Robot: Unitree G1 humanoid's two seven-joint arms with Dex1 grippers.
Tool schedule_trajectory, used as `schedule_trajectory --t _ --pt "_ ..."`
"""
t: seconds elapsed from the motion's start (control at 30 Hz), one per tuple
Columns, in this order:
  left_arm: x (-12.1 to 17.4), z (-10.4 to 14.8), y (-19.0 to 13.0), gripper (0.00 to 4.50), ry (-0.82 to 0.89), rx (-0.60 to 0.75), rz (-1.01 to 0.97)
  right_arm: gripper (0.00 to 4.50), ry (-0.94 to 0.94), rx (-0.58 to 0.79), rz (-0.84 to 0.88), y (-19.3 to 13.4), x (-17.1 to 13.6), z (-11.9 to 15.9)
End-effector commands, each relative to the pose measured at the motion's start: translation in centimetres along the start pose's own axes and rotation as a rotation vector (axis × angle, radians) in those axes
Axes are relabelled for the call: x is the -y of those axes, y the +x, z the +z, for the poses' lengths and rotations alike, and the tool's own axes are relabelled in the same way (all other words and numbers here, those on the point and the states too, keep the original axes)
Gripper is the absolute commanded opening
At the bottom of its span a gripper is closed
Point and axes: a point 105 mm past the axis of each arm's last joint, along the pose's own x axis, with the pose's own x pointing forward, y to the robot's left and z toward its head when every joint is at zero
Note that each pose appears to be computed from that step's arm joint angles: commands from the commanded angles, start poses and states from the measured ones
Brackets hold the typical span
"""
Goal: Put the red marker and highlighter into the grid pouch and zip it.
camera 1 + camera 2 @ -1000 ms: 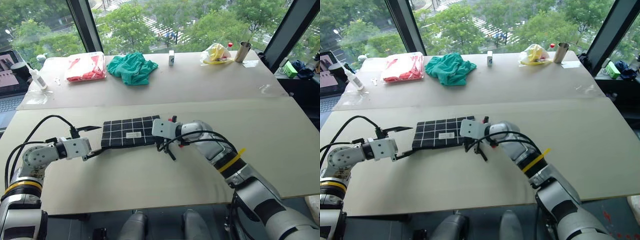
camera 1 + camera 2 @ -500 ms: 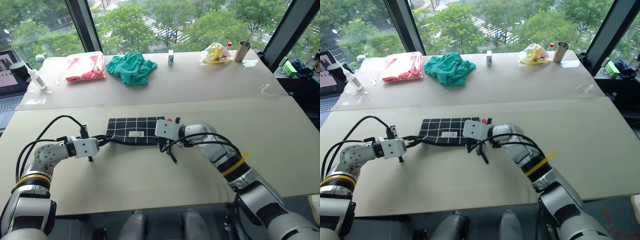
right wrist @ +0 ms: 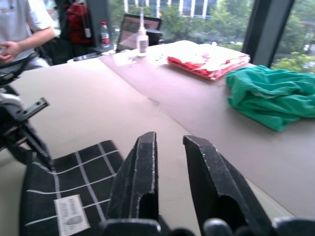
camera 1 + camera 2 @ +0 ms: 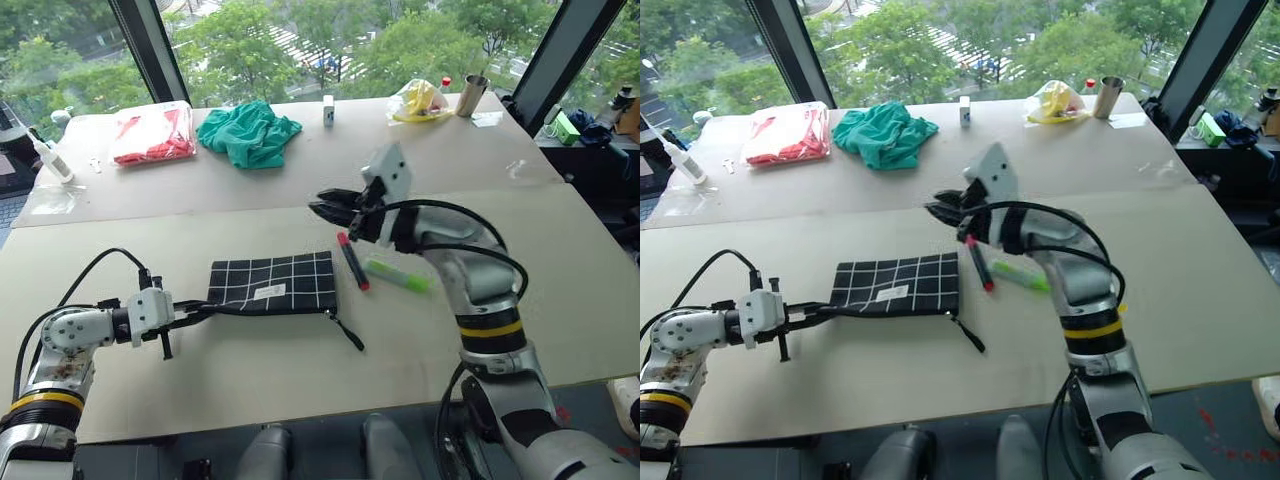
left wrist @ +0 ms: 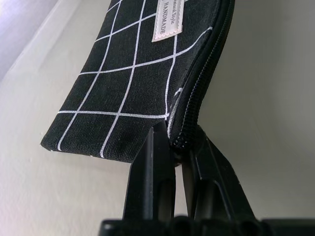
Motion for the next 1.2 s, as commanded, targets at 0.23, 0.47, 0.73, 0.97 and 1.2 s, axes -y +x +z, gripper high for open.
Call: schedule_trajectory --t 0.23,0.47,0.73,0.97,1.2 --pt "-1.6 1.4 -1.0 0.00 -0.199 -0.052 0.169 4.47 0.062 -0.101 -0.102 -7.3 1.9 0.2" --pt "-2.2 3.5 -0.6 0.00 -0.348 0.022 0.274 4.47 0.056 -0.196 0.072 -8.2 -1.7 -1.5" --pt "-0.3 3.3 0.0 0.00 -0.385 -0.011 0.248 4.47 0.066 -0.263 0.060 -1.9 -4.3 -5.1" --pt "-0.4 3.3 0.1 0.00 -0.393 -0.016 0.262 4.47 0.013 -0.286 0.048 -0.4 -4.1 -5.7" --pt "-0.5 3.3 0.6 0.00 -0.393 -0.007 0.270 4.47 0.030 -0.283 0.069 0.6 -4.9 -5.6"
